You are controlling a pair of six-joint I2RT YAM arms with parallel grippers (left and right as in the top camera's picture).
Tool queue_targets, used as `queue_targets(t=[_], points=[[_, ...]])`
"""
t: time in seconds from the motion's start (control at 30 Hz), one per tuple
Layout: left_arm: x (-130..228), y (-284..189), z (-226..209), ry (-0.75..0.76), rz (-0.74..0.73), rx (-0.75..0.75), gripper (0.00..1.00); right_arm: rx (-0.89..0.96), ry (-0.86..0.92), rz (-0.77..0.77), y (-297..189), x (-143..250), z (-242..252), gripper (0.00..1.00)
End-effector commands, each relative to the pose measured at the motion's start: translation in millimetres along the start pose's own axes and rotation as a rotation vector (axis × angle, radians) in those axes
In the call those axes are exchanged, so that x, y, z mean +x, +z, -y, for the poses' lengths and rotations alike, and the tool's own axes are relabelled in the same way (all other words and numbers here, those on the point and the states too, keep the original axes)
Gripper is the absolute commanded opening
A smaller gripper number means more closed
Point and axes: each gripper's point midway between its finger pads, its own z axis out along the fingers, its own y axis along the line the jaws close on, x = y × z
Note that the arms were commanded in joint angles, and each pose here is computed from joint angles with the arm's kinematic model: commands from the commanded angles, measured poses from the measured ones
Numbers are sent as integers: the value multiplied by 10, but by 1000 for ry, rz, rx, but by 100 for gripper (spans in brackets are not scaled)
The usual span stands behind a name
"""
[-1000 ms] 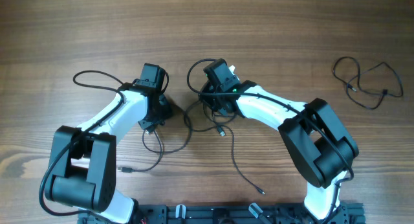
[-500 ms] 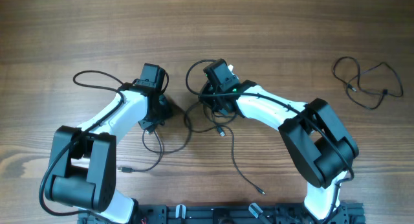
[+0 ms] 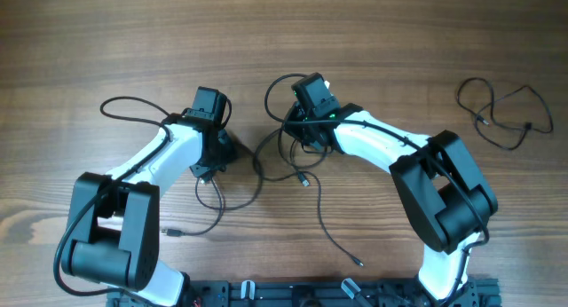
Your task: Untangle cables
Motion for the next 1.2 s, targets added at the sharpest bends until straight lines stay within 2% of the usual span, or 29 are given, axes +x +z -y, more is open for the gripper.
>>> queue_targets(t=[0.0,0.1,0.27,0.4,0.43,0.5,0.63,0.7,0.73,0.83,0.93,1.17], points=[[84,140,-166,-11,-26,-60,47,52,-10,27,71,-46,177,13],[84,140,-166,-11,-26,-60,47,32,-12,37,72,-71,128,4],[84,140,-166,-11,-26,-60,47,-1,-36,45,56,-99,45,4],[90,140,-172,-11,-29,-62,47,-116,-265,68,-263,-236,-320,4],[90,140,-172,-11,-29,-62,47,-175,-416,67,-417,-230,-480,5],[90,140,-171,-12,-29,-61,46,-222,-704,21,-607,-80,-565,24],[90,140,-172,-12,-29,-62,46,-120,-1108,10,-585,-52,-319,36],[90,140,-172,-12,-29,-62,46,-120,-1246,17,-584,-48,-315,46],[91,140,-172,-12,-29,-62,47,-122,-1313,19,-582,-33,-320,48],[90,140,-172,-12,-29,-62,47,-126,-1457,7,-539,54,-313,54],[92,140,-173,-12,-30,-62,47,-131,-1551,4,-525,100,-320,64],[93,140,-174,-12,-30,-63,46,-136,-1589,-1,-517,113,-312,59]])
